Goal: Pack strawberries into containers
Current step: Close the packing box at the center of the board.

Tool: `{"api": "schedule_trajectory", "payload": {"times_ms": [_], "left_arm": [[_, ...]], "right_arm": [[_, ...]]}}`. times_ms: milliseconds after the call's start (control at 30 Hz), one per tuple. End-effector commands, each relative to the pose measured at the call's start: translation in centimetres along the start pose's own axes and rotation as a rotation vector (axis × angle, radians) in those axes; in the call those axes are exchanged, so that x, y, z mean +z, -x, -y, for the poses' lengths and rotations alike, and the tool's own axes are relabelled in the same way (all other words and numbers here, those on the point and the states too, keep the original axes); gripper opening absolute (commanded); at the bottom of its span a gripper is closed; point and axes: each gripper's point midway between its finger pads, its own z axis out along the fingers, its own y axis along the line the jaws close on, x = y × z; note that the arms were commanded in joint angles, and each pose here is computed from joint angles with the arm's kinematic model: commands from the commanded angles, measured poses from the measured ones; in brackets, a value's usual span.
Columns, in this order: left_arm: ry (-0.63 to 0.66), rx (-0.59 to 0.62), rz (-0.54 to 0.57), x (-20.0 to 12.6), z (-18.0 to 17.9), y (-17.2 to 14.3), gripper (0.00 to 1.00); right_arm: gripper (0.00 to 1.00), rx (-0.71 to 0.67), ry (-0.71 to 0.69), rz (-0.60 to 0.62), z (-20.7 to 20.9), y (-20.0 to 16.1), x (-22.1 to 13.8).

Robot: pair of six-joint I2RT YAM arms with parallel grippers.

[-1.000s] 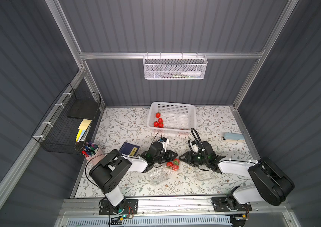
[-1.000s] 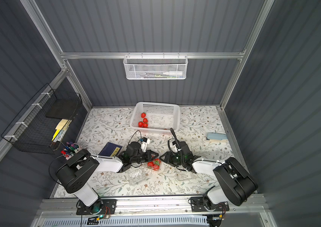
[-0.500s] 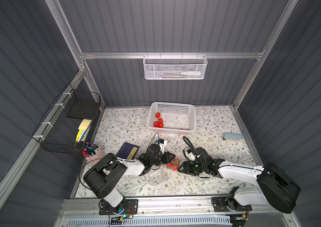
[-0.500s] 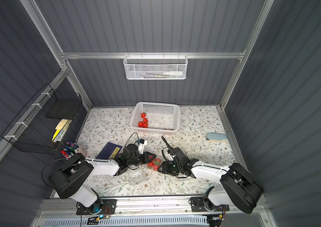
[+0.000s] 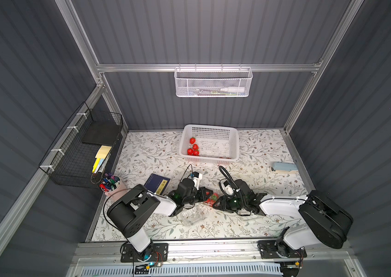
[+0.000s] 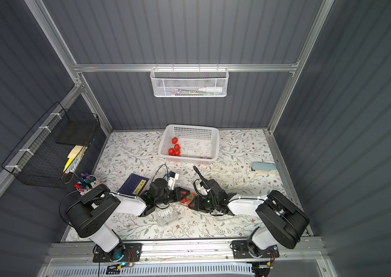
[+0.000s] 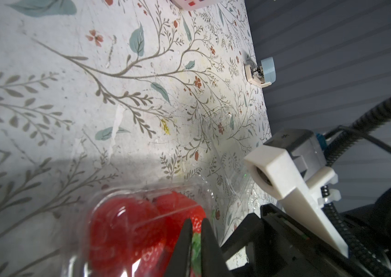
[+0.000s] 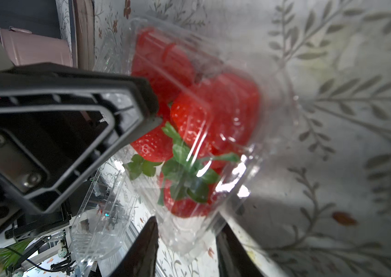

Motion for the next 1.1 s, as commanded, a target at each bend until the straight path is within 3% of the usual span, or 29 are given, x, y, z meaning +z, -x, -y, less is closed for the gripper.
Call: {"api": "schedule_trajectory", "payload": {"times_ms": [0,433,500,667,1067], "left_arm": [[0.024,-0.026,-0.039,0.2,-1.0,-1.3,0.13],[0.037,-0.031,-0.043,0.4,-1.2,-1.3,0.13],[0.042,-0.031,-0.045,0.4,-1.5,-1.4,0.13],[0.053,-0.038,-0.062,0.3,-2.0,-2.1,0.13],[0.024,-0.034,-0.031,-0.1,-0.7,-1.1,0.13]], "right_arm": [[0.37,0.011,-0.044,0.046,1.3,1.0,-0.2],[0.28,0.040,0.007,0.053,1.8,1.4,-0.1],[0.29,0.044,0.013,0.054,1.9,1.4,-0.1],[0.43,0.039,0.022,0.043,1.8,1.2,-0.2],[0.37,0.040,0.067,0.037,1.6,1.8,-0.2]]}}
